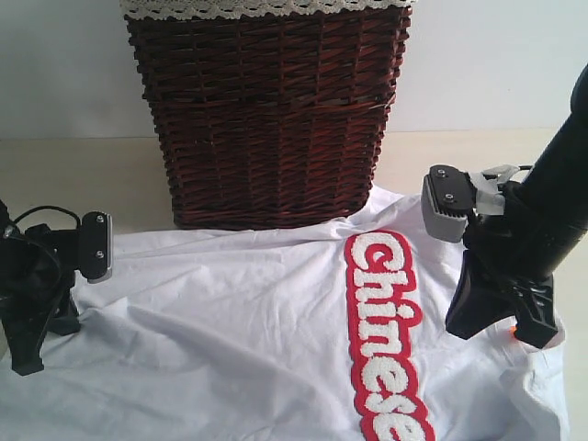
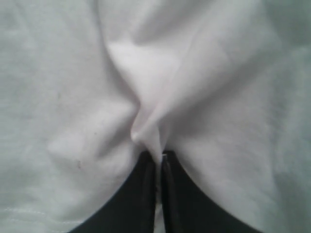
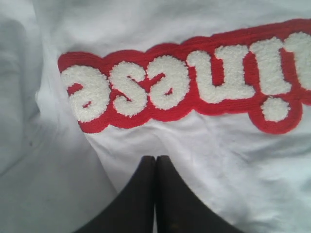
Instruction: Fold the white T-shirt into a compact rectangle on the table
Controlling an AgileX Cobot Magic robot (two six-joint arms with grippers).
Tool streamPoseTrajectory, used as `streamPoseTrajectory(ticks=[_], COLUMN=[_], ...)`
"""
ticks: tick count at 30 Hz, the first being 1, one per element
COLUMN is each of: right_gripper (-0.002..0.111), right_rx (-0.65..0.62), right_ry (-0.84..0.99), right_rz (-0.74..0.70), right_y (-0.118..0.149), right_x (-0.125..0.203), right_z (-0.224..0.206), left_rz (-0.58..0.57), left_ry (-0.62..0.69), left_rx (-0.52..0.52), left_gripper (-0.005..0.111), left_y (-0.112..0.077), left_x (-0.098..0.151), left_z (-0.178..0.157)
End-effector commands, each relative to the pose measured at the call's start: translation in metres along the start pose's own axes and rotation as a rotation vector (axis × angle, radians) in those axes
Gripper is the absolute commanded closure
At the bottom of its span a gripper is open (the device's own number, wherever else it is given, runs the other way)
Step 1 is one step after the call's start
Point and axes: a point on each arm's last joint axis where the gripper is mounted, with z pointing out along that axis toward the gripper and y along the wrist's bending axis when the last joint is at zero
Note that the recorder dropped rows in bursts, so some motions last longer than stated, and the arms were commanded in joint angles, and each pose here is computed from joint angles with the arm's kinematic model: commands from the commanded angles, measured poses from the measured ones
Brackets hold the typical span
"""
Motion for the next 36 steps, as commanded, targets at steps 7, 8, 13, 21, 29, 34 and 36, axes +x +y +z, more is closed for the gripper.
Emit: streamPoseTrajectory(ticks=[7, 8, 13, 21, 29, 34, 36], right_gripper=[0.108, 0.108, 0.098, 0.043, 0.017, 0.018, 0.018], right_rx=[-0.012, -0.014, 0.007, 0.058, 0.154, 0.141, 0.148], right_ry=[-0.006, -0.004, 0.085, 0.198, 0.083, 0.033, 0.069], right_rz=[0.093, 0.102, 0.134, 0.193, 0.182, 0.200, 0.176], right_y=[0.002, 0.003, 0.001, -0.002, -0.012, -0.011, -0.012], right_x=[-0.001, 0.000, 0.008, 0.018, 0.009, 0.004, 0.008], right_z=[-0.004, -0.004, -0.004, -0.006, -0.005, -0.004, -0.004], left_rz=[-0.029, -0.029, -0.029, -0.033, -0.033, -0.033, -0.033], left_ry=[-0.015, -0.015, -0.015, -0.020, -0.021, -0.022, -0.022], left_rx=[-0.011, -0.011, -0.011, -0.020, -0.025, -0.026, -0.026], left_gripper=[0.107, 0.107, 0.107, 0.107, 0.107, 0.107, 0.107], left_y=[0.000, 0.000, 0.000, 0.001, 0.001, 0.002, 0.002], left_x=[-0.001, -0.001, -0.001, -0.001, -0.001, -0.001, -0.001], left_z=[-0.002, -0.002, -0.002, -0.002, -0.002, -0.002, -0.002])
